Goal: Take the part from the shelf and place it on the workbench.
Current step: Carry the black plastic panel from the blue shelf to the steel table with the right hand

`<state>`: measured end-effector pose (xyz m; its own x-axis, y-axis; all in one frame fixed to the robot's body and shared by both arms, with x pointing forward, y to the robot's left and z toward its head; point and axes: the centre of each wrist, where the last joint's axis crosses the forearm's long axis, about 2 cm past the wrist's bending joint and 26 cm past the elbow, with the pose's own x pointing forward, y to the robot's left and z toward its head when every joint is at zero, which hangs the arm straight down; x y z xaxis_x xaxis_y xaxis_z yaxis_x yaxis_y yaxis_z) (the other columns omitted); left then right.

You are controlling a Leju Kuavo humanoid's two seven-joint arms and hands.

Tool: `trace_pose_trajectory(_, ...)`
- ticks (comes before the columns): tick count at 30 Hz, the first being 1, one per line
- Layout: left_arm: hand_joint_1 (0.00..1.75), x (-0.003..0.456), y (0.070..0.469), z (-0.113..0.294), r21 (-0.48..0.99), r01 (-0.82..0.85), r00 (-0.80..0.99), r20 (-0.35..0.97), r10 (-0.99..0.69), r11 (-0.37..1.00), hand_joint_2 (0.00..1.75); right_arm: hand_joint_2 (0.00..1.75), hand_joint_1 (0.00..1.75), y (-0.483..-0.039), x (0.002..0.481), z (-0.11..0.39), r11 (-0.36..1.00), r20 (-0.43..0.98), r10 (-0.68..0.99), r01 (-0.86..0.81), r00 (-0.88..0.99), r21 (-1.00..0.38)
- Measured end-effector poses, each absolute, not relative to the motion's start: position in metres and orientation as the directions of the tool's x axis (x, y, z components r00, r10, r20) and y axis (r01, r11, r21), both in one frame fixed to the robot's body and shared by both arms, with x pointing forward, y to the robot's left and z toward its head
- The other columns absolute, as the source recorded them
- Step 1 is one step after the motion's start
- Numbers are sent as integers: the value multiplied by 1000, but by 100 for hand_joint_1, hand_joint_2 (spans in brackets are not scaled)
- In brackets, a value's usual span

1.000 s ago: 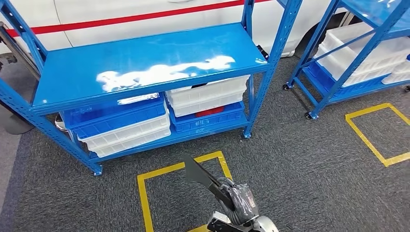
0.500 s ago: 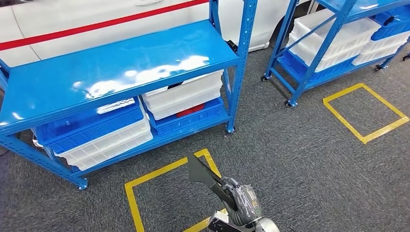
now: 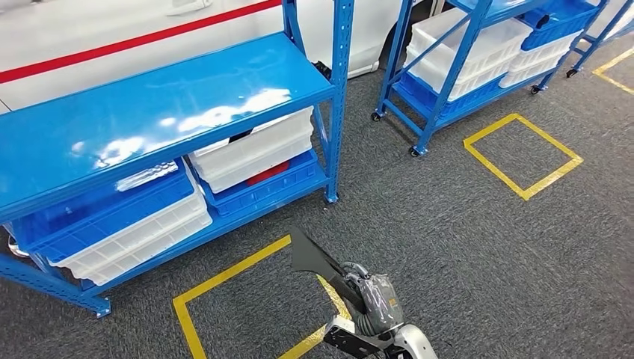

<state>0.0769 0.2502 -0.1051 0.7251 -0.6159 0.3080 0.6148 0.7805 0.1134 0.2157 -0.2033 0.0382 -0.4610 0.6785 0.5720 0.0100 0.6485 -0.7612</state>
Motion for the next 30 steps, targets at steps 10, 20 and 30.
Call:
trace_pose_trajectory(10,0,95,260,-102,113,587,742,321,-589,801,175,175,175,-185,252,61,580,503,734,36,-455,-814)
trace_pose_trajectory(20,0,94,261,-103,120,570,756,310,-576,813,175,175,175,-177,261,79,569,487,758,75,-433,-819)
trace_pose_trajectory(30,0,95,260,-102,126,588,743,306,-596,799,175,175,175,-185,253,82,566,482,772,106,-414,-817)
